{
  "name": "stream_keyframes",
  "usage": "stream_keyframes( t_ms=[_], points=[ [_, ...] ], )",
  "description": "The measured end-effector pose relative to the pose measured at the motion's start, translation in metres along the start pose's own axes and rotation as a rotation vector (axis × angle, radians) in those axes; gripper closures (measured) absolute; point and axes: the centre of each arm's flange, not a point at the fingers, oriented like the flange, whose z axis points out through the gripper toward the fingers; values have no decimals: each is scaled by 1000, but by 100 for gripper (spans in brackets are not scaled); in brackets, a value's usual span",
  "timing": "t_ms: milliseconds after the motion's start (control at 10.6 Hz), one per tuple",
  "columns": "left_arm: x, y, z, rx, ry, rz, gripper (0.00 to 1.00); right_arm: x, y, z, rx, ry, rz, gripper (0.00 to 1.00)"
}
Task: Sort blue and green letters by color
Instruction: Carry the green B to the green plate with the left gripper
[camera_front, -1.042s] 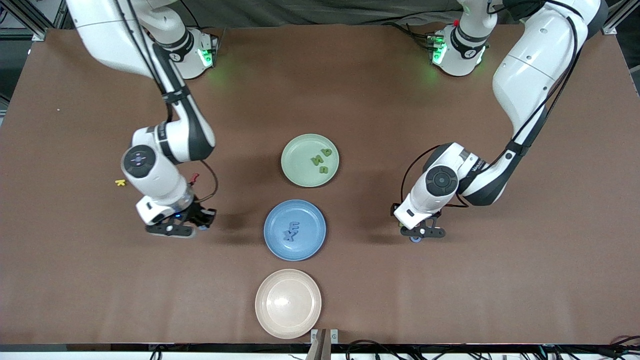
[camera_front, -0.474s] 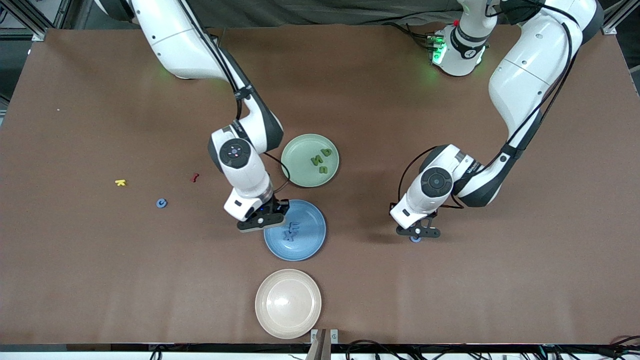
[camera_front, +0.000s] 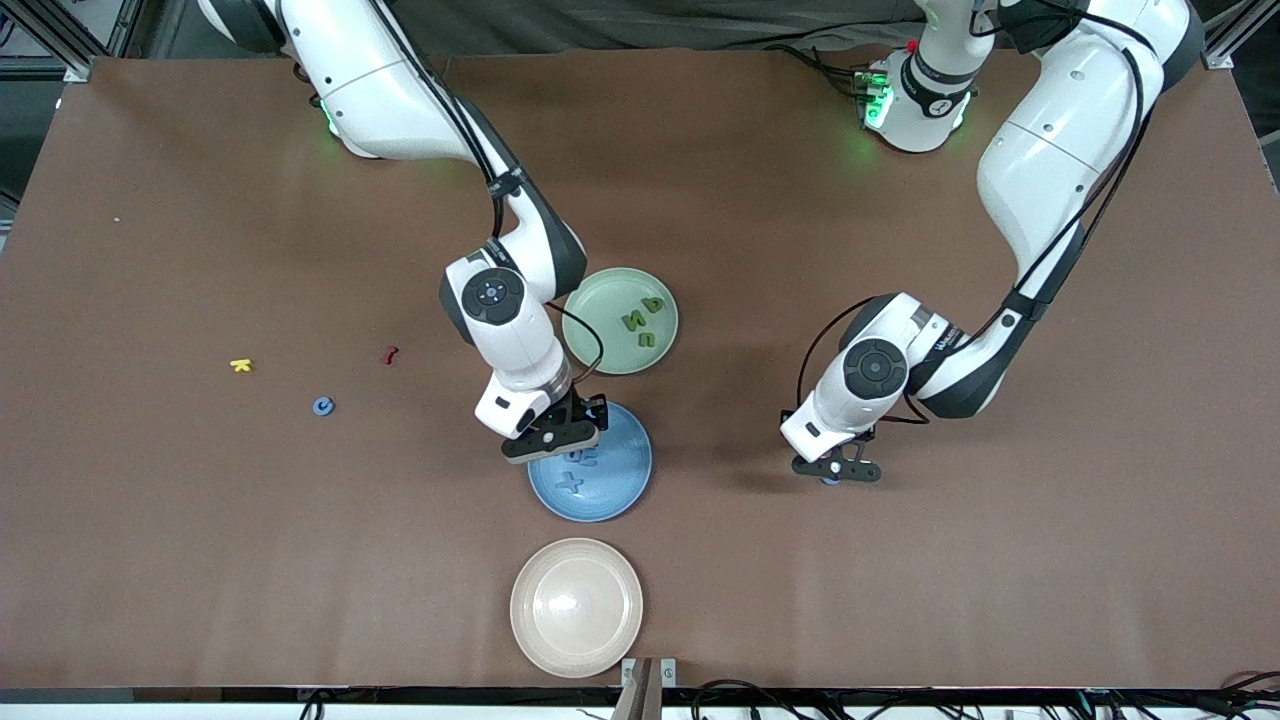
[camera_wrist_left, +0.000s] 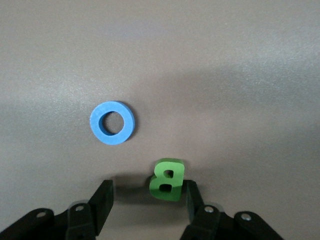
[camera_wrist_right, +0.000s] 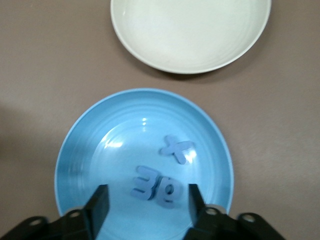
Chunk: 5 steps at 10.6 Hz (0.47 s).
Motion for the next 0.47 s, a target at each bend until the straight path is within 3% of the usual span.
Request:
stream_keyframes(
  t_ms=[190, 284, 379, 474],
  points=[
    [2, 0, 0, -2, 2, 2, 34, 12, 25, -2, 2, 5, 40, 4],
    [3, 1, 0, -3, 4, 3, 42, 18, 45, -2, 5, -3, 72, 0],
    [4, 2, 0, -5, 6, 3, 43, 22, 69, -2, 6, -15, 98, 0],
    [5, 2, -1, -6, 9, 2, 53, 23, 98, 0, 0, -36, 106, 0]
  ],
)
